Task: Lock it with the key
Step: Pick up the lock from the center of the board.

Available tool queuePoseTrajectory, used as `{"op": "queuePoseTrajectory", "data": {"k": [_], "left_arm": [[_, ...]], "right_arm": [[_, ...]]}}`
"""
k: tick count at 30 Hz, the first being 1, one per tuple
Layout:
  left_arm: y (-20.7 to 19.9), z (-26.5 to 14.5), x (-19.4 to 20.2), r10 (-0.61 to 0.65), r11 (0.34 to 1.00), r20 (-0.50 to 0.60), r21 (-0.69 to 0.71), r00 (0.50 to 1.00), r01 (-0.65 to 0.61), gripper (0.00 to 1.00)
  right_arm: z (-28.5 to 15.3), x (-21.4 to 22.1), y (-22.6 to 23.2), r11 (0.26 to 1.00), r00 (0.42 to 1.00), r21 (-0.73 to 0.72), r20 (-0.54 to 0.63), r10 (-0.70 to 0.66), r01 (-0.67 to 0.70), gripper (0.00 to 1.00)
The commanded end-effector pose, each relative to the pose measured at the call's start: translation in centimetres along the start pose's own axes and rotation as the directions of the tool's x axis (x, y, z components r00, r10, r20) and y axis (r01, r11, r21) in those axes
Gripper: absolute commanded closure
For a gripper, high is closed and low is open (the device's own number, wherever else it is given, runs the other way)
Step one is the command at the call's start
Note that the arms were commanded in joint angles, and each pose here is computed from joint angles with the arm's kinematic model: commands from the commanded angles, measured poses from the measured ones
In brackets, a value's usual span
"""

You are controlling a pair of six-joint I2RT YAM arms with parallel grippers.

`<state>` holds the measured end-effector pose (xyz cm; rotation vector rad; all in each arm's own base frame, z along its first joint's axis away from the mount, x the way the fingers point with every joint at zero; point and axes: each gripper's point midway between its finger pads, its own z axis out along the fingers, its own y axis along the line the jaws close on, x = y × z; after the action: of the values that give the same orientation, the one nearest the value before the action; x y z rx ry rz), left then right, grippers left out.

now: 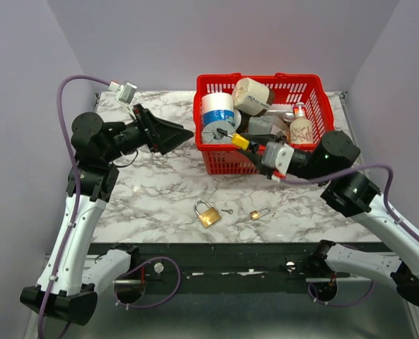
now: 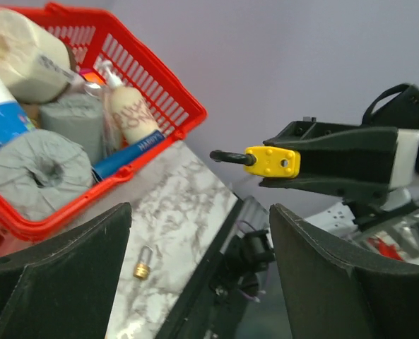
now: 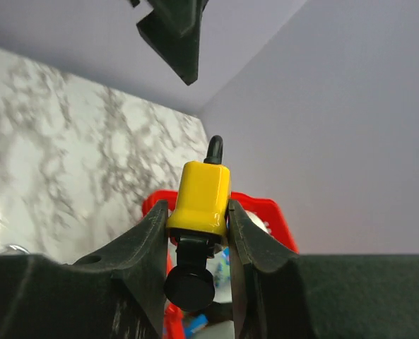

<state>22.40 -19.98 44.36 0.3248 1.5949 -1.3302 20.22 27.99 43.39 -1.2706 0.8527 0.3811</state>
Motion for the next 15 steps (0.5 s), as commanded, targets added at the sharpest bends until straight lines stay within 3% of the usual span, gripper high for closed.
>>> {"op": "queuePoseTrajectory", "data": {"k": [1,2,4,5,6,8,15], "left_arm": [[-3.1,-0.6,1.2,-0.026,0.985,-0.086,0.165,0.996,0.04,0.14],[-3.4,-0.9,1.2,0.032,0.985,-0.07,0.174,0.997,-0.019,0.14],[-2.9,-0.8,2.1,0.132,0.977,-0.082,0.177,0.988,-0.116,0.15],[-2.4,-0.6,2.4,0.126,0.981,-0.101,0.163,0.987,-0.109,0.16],[-2.1,-0.4,2.8,0.101,0.985,-0.128,0.154,0.987,-0.081,0.17],[-1.4,0.1,3.8,-0.052,0.989,-0.186,0.127,0.981,0.077,0.18],[0.0,1.3,6.5,-0.315,0.947,-0.223,-0.001,0.923,0.323,0.19]], "right_arm": [[-1.1,-1.1,-1.4,0.804,0.808,0.133,0.037,-0.589,0.58,0.99],[-1.8,-2.0,-1.4,0.688,0.693,0.169,0.039,-0.72,0.706,0.99],[-2.1,-1.4,0.0,0.572,0.578,0.232,0.048,-0.815,0.787,0.99],[-2.6,-2.3,0.8,0.491,0.491,0.267,0.072,-0.868,0.829,0.99],[-2.7,-2.6,1.3,0.459,0.454,0.287,0.086,-0.887,0.841,0.99],[-2.8,-2.7,2.6,0.413,0.395,0.288,0.12,-0.911,0.864,0.99],[-2.8,-2.6,4.4,0.344,0.314,0.278,0.149,-0.938,0.897,0.99]]}}
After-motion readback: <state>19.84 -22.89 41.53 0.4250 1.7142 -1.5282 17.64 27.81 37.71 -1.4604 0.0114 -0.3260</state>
